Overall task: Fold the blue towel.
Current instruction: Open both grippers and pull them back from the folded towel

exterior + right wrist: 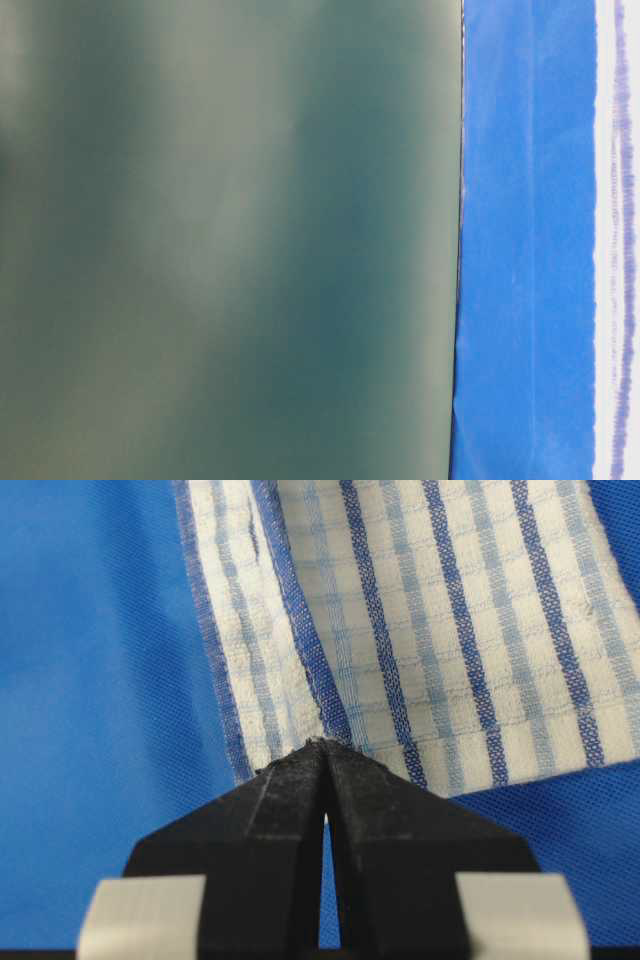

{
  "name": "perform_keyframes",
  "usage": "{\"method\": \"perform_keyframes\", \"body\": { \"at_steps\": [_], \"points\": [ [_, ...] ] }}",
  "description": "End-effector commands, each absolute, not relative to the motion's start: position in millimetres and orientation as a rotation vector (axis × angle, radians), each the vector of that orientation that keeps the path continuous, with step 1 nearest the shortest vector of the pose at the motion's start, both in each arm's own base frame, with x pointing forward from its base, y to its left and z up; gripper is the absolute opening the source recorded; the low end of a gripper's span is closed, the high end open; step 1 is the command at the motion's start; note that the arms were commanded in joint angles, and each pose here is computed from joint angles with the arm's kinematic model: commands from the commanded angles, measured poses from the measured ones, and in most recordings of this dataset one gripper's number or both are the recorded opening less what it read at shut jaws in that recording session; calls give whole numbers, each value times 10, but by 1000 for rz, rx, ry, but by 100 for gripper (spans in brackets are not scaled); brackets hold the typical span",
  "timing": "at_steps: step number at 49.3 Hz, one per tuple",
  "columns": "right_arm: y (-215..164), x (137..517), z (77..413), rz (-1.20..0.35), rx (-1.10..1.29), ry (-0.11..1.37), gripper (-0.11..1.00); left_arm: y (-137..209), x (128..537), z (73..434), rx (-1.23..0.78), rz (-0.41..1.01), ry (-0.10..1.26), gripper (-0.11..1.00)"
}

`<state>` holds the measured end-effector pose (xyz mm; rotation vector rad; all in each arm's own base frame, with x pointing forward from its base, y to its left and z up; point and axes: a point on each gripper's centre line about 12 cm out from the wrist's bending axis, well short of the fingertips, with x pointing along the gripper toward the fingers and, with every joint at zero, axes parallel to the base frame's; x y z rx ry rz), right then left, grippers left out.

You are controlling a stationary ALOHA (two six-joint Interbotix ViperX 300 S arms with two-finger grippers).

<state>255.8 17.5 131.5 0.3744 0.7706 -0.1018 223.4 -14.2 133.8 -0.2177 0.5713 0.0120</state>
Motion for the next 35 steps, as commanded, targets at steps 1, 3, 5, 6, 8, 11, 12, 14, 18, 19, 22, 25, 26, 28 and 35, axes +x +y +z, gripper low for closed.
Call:
{"method": "perform_keyframes", "body": {
  "at_steps": [1, 3, 5, 6, 8, 11, 12, 14, 18, 19, 22, 25, 26, 28, 35],
  "points": [
    [193, 2636, 1377, -94, 377, 750, 0, -152, 2289, 1400, -217, 5, 544, 2],
    [194, 2641, 1374, -94, 376, 755, 0, -152, 2295, 1411, -217, 5, 538, 3],
    [199, 2648, 1373, -94, 377, 758, 0, -152, 2296, 1409, -217, 5, 538, 3],
    [195, 2651, 1372, -94, 374, 760, 0, -152, 2295, 1412, -217, 4, 537, 3],
    [196, 2655, 1375, -94, 376, 760, 1, -153, 2304, 1425, -218, 4, 532, 5],
    [202, 2679, 1410, -91, 378, 749, 3, -153, 2308, 1446, -218, 3, 527, 14],
    [203, 2686, 1420, -90, 378, 748, 6, -154, 2310, 1456, -217, 2, 524, 19],
    [206, 2707, 1456, -85, 372, 744, 17, -154, 2312, 1479, -214, 1, 520, 30],
    [212, 2733, 1535, -72, 352, 737, 43, -155, 2316, 1554, -209, -4, 500, 55],
    [213, 2734, 1551, -69, 346, 737, 48, -155, 2314, 1568, -208, -4, 499, 62],
    [202, 2732, 1615, -61, 325, 730, 64, -144, 2297, 1618, -206, -3, 489, 76],
    [150, 2720, 1667, -69, 312, 718, 68, -119, 2276, 1662, -201, 5, 480, 81],
    [129, 2718, 1682, -74, 311, 712, 67, -101, 2271, 1679, -199, 10, 475, 81],
    [70, 2705, 1702, -90, 307, 703, 64, -73, 2259, 1711, -190, 18, 465, 80],
    [-192, 2667, 1713, -170, 303, 689, 64, 58, 2232, 1800, -153, 60, 422, 79]
  ]
}}
